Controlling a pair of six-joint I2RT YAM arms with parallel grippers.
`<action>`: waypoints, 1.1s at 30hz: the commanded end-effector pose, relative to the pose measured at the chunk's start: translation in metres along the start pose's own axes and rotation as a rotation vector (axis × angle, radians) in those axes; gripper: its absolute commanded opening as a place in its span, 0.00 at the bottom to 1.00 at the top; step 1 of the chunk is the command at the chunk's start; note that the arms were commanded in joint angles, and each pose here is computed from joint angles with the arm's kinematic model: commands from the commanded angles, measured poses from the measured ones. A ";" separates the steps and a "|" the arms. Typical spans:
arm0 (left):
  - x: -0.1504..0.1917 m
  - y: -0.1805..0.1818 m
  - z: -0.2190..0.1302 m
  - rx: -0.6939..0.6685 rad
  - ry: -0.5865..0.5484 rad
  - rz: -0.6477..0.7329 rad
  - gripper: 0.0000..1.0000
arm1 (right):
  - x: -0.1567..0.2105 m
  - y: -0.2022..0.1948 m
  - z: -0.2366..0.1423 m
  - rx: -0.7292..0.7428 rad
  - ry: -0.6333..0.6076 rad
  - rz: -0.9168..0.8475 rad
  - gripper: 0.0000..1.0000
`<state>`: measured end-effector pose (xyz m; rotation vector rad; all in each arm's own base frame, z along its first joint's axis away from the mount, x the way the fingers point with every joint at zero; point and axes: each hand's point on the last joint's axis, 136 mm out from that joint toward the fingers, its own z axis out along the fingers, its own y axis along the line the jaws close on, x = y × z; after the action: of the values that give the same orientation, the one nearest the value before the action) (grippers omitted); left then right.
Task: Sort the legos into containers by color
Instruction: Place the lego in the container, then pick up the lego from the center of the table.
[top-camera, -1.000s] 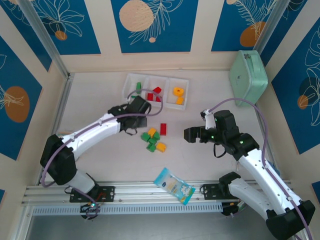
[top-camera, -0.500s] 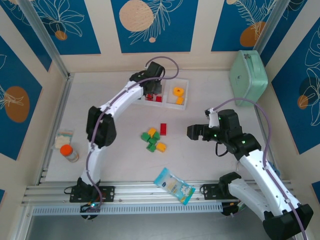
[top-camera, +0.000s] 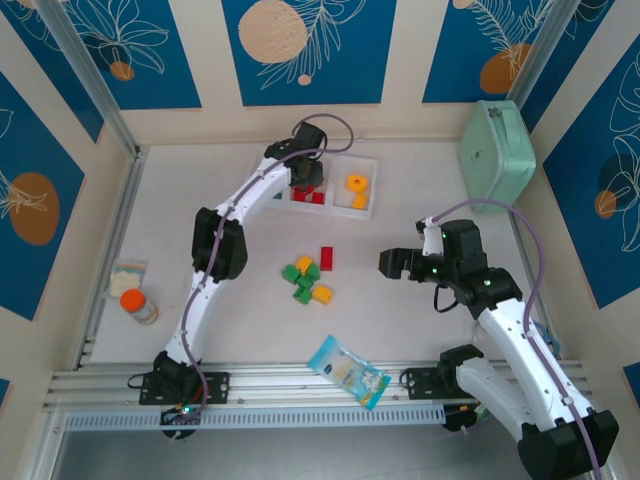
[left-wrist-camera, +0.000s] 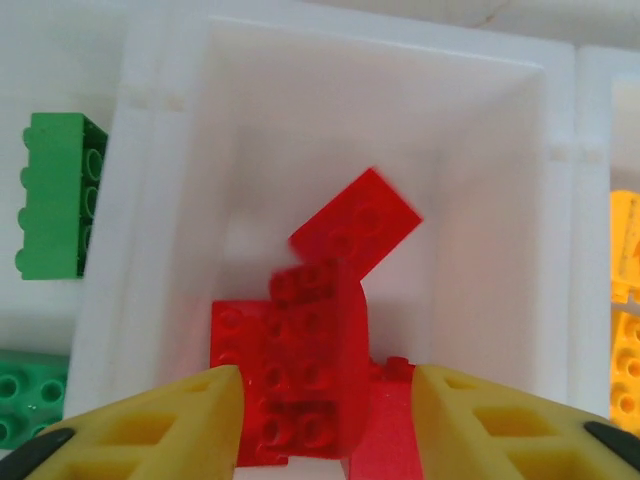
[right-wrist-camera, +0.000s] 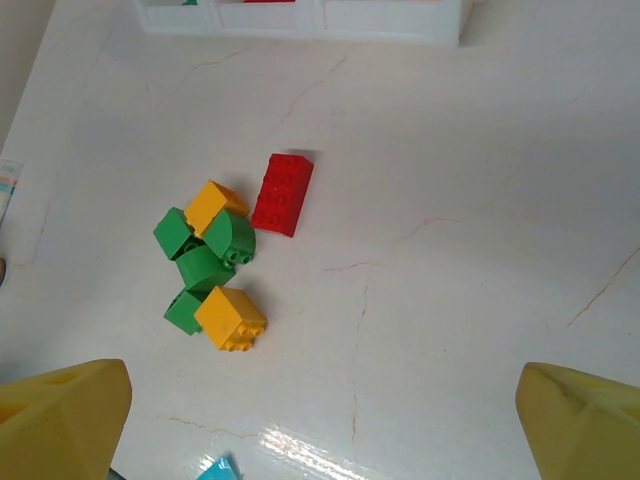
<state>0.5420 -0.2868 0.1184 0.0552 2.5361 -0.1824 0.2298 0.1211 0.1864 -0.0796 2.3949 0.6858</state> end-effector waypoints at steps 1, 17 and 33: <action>-0.025 -0.012 -0.026 0.071 -0.064 0.013 0.52 | 0.000 0.005 0.003 -0.035 0.014 0.011 0.99; 0.005 -0.005 -0.164 0.253 -0.192 0.135 1.00 | -0.004 0.034 0.003 -0.035 0.091 0.146 0.97; 0.179 0.071 -0.225 0.316 -0.071 0.067 1.00 | -0.019 0.070 0.088 0.189 0.136 0.109 0.96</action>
<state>0.2936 -0.1922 0.1768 0.3006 2.4453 -0.4985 0.2586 0.2177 0.1638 0.0143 2.6373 0.5665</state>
